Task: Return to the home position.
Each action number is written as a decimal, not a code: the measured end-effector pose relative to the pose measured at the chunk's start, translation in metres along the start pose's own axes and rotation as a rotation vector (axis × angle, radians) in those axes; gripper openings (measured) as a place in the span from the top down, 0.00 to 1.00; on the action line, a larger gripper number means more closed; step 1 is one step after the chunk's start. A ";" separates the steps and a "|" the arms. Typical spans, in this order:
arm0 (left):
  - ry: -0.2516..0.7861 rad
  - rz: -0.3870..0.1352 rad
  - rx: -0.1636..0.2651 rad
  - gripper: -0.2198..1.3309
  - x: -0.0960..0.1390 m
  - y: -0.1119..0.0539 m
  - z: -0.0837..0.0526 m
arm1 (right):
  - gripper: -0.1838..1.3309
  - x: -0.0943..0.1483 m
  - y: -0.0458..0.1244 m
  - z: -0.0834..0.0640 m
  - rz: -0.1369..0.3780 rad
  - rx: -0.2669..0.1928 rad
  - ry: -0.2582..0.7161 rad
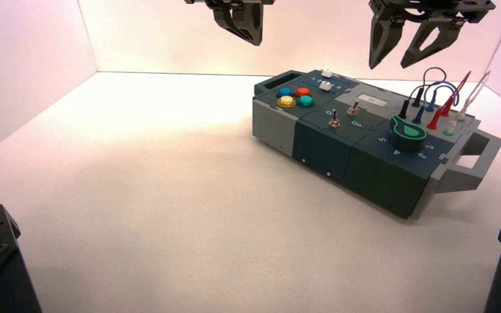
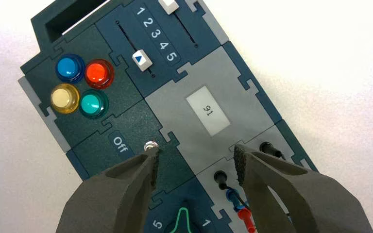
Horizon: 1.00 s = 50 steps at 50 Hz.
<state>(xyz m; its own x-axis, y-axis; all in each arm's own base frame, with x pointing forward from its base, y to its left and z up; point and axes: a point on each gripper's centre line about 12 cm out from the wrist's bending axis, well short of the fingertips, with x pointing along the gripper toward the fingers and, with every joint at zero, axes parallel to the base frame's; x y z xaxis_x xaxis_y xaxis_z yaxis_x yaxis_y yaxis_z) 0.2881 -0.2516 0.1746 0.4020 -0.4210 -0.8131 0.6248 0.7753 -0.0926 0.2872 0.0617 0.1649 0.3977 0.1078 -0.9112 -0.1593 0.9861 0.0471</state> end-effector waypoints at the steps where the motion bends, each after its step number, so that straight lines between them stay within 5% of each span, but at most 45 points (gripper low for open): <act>1: -0.002 0.000 -0.002 0.96 0.000 0.000 0.000 | 0.03 0.000 0.000 0.000 0.000 -0.003 0.000; 50: 0.020 0.001 -0.011 0.96 0.003 0.001 -0.011 | 0.03 -0.005 0.001 0.002 0.004 0.002 -0.015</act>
<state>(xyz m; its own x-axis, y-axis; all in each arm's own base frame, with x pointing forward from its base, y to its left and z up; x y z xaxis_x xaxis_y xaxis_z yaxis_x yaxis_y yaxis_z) 0.2824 -0.2468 0.1660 0.3893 -0.4109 -0.8244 0.6171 0.7808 -0.0978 0.2863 0.0623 0.1706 0.4107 0.1139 -0.9046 -0.1593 0.9859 0.0518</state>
